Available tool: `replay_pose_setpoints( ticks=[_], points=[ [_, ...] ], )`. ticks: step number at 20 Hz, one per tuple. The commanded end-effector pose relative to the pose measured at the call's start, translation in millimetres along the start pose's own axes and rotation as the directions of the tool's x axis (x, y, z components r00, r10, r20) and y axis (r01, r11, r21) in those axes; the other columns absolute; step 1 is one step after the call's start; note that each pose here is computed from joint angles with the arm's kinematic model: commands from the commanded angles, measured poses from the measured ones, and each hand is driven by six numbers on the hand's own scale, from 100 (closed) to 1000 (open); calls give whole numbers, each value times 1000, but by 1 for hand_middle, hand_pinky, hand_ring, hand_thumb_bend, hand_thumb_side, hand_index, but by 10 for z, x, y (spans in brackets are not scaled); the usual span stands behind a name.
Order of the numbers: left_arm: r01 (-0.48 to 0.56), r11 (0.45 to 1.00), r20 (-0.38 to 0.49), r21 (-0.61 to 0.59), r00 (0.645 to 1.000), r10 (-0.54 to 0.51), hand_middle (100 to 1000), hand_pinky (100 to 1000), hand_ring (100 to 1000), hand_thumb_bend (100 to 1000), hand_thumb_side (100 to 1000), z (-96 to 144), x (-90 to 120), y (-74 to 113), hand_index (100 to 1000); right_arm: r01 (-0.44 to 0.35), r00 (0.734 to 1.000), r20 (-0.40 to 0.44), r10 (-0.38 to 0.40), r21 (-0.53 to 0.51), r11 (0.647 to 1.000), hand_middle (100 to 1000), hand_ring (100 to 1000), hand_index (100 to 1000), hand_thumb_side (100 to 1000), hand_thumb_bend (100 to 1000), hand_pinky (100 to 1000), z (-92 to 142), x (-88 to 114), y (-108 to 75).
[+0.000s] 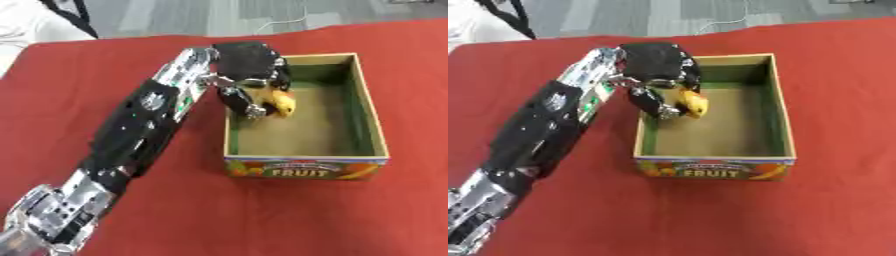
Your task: Pick up objects on the table and place them in the box.
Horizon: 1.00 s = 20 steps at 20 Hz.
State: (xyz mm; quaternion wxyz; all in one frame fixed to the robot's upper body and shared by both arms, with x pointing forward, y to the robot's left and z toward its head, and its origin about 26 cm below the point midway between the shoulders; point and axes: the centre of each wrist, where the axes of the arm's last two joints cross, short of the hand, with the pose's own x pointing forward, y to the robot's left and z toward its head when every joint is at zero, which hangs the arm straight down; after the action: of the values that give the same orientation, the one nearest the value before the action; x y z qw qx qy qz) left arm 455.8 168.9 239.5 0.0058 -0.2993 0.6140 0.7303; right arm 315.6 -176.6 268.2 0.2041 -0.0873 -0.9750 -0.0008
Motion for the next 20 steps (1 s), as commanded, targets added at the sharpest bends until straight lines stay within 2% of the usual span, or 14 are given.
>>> replay_pose_setpoints(
  ticks=[1, 20],
  points=[
    [27, 1000, -3, 9, 1000, -27, 449, 375, 542, 100, 312, 22, -51, 92, 618, 18, 999, 33, -18, -3, 1000, 624, 861, 820, 1000, 100, 859, -54, 75, 6],
    [29, 1000, -3, 9, 1000, -29, 449, 375, 542, 100, 312, 22, -52, 86, 618, 18, 999, 33, -18, -3, 1000, 624, 861, 820, 1000, 100, 859, -54, 75, 6]
  ],
)
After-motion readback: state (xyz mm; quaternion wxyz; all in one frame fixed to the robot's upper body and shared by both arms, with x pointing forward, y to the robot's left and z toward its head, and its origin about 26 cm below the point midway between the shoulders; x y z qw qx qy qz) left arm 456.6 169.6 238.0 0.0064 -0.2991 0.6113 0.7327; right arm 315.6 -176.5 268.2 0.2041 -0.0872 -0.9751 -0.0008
